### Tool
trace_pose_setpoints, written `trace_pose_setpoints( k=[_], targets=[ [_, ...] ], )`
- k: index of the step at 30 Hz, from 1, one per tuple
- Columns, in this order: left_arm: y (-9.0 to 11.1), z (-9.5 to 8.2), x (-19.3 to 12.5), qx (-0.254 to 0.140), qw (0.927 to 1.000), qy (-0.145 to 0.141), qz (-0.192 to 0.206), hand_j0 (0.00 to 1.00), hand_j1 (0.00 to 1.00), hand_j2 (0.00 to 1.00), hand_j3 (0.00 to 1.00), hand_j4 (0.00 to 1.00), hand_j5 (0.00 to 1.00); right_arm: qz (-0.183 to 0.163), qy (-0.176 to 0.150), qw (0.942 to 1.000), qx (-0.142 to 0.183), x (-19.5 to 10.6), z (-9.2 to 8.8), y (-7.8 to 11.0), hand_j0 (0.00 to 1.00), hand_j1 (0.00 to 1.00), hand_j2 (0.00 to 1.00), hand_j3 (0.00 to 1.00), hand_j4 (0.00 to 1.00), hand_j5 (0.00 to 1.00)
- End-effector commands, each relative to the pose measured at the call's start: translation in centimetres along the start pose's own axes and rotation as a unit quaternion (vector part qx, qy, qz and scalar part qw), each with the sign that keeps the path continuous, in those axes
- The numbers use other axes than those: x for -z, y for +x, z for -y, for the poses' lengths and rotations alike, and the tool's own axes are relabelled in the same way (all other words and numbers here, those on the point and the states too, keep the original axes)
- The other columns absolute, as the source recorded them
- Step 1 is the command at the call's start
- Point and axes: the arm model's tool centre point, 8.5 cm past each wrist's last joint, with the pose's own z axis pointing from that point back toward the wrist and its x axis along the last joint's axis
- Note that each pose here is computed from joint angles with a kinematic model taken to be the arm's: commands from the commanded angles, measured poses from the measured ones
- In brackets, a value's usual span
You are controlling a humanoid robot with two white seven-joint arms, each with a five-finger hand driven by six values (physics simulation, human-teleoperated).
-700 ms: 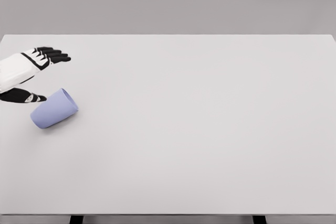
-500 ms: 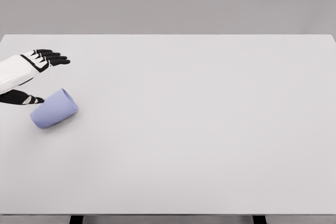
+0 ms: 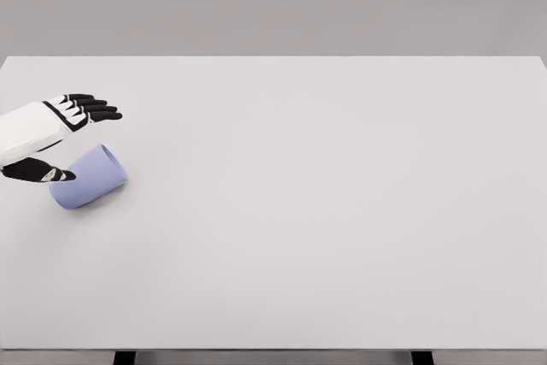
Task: Flip the cup with left arm and place it on the table
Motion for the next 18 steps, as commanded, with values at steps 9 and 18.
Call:
trace_pose_setpoints(
  k=[9,18],
  targets=[
    [1.1,-0.7,0.4,-0.04,0.9983,0.032,0.026,1.0,1.0,1.0,1.0,1.0,1.0,0.0,0.0,1.0,0.0,0.0,0.0,0.0,1.0,1.0,1.0,1.0,1.0,1.0],
    [5.1,-0.4,1.2,-0.154,0.9829,0.049,0.088,1.0,1.0,1.0,1.0,1.0,1.0,0.0,0.0,1.0,0.0,0.0,0.0,0.0,1.0,1.0,1.0,1.0,1.0,1.0]
  ],
)
